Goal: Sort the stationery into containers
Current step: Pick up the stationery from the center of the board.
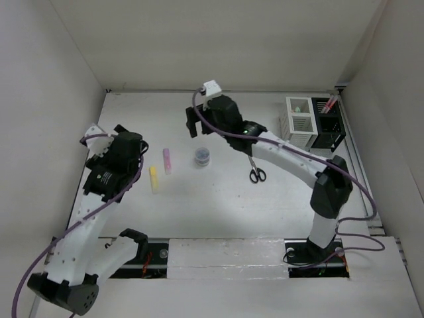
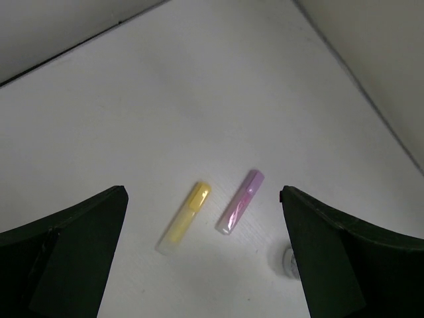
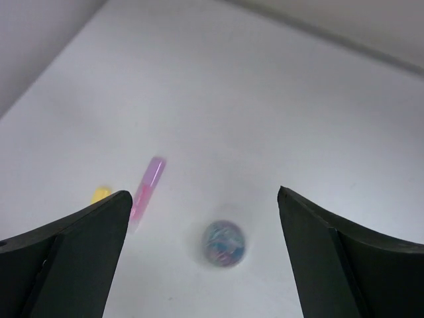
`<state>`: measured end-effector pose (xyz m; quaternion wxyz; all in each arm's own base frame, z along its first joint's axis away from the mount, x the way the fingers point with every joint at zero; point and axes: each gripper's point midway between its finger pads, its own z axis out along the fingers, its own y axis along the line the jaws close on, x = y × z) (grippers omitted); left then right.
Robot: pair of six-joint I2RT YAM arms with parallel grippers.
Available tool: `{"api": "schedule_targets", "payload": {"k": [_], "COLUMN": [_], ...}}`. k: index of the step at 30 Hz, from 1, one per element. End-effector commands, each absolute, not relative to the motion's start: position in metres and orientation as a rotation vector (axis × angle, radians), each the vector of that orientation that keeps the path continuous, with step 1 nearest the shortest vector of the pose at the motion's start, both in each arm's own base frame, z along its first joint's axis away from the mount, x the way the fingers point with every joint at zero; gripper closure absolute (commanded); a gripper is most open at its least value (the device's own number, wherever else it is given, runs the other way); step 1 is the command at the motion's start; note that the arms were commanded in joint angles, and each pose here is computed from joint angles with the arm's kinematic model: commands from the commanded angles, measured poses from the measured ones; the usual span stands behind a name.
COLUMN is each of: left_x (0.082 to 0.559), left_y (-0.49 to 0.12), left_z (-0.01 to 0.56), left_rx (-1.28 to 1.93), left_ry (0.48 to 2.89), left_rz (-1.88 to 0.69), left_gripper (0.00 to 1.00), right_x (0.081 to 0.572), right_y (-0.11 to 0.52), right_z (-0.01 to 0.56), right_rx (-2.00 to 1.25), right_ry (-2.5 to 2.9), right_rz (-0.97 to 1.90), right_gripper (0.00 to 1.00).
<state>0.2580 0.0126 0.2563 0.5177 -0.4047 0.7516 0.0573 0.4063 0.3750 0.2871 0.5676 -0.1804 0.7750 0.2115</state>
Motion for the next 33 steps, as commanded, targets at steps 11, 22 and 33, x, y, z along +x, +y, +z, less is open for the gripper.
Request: {"api": "schedule_targets", "payload": {"k": [11, 22, 33], "left_x": [0.22, 0.231, 0.23], "left_y": [0.044, 0.03, 0.027], "left_z": [0.305, 0.304, 0.312], "left_rx": [-1.077, -0.969, -0.93], "left_ry": [1.491, 1.565, 1.55], "left_rz": [-0.032, -0.06, -0.098], "left_gripper": [0.0, 0.0, 0.0], "right_x": [0.378, 0.387, 0.382], "right_y": [0.502, 0.532, 0.542], "right_z": [0.163, 0.103, 0.051], "right_rx": [-0.499, -0.407, -0.458], "right_ry": [2.137, 2.192, 2.252], "right_rz": [0.447, 0.401, 0.369], "right_gripper": [0.04, 0.18, 0.22]}}
